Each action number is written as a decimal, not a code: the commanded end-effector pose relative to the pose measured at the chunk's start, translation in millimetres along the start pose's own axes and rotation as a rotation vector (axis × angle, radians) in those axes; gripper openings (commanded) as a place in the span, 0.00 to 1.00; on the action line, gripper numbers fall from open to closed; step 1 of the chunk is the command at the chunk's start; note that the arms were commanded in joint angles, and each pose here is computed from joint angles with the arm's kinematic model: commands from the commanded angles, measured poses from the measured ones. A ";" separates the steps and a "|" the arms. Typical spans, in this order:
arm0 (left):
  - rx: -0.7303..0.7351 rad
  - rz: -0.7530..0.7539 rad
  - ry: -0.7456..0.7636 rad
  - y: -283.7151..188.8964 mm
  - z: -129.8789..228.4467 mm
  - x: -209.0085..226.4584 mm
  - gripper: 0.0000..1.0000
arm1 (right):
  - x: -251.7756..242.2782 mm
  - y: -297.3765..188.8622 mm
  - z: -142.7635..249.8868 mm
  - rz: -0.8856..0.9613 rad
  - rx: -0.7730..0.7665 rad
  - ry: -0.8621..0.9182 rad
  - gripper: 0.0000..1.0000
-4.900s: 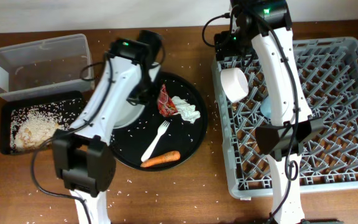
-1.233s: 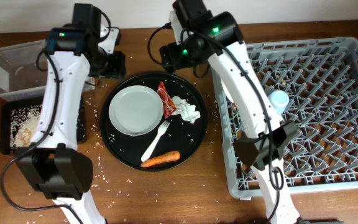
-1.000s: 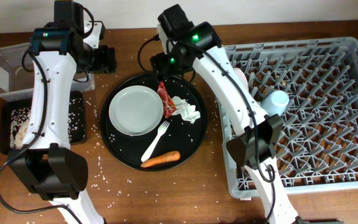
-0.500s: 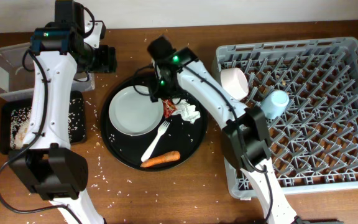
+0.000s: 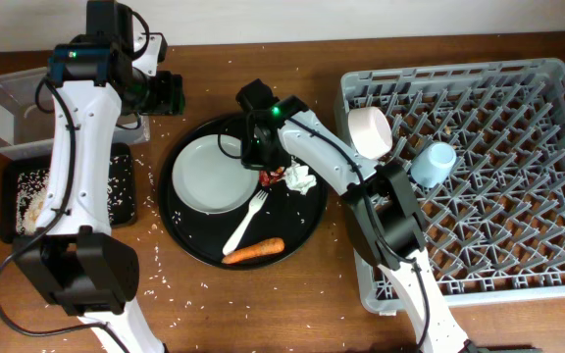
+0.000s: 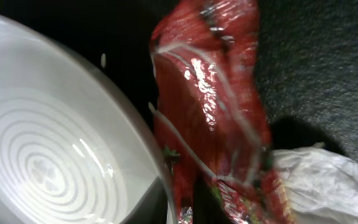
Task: Sort waste into correct bins and load items into the dishwasher rack
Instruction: 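Reach the right gripper to the white plate edge and grasp it, then lift the white plate and stand it upright in the rack, then grasp the red wrapper and tissue together with the left gripper, then carry the wrapper and tissue left and drop them in the clear bin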
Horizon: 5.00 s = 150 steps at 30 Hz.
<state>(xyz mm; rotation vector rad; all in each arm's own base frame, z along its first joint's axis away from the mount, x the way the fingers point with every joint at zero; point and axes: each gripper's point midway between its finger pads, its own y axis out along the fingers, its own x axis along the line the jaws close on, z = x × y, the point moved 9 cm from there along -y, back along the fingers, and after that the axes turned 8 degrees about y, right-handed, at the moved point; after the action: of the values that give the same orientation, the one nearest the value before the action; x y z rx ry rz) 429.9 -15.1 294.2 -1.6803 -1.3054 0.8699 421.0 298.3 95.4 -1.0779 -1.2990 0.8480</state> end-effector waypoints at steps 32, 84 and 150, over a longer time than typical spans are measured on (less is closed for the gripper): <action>-0.086 -0.004 0.008 -13.4 -11.1 -0.7 0.74 | -257.1 -370.7 -33.6 1.055 -0.614 0.294 0.04; -0.109 0.011 0.047 -6.8 -17.1 -17.2 0.74 | -102.0 -281.6 -57.1 0.035 -0.405 -0.165 0.57; -0.046 -0.119 0.019 22.1 -53.9 54.6 0.00 | -139.4 -266.0 -67.3 -0.069 -0.276 0.002 0.54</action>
<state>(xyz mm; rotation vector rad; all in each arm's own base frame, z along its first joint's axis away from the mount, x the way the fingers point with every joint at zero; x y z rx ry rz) 494.2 5.6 283.7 -1.6018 -1.3134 0.7728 450.1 78.9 293.8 -1.2197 -1.4399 0.6446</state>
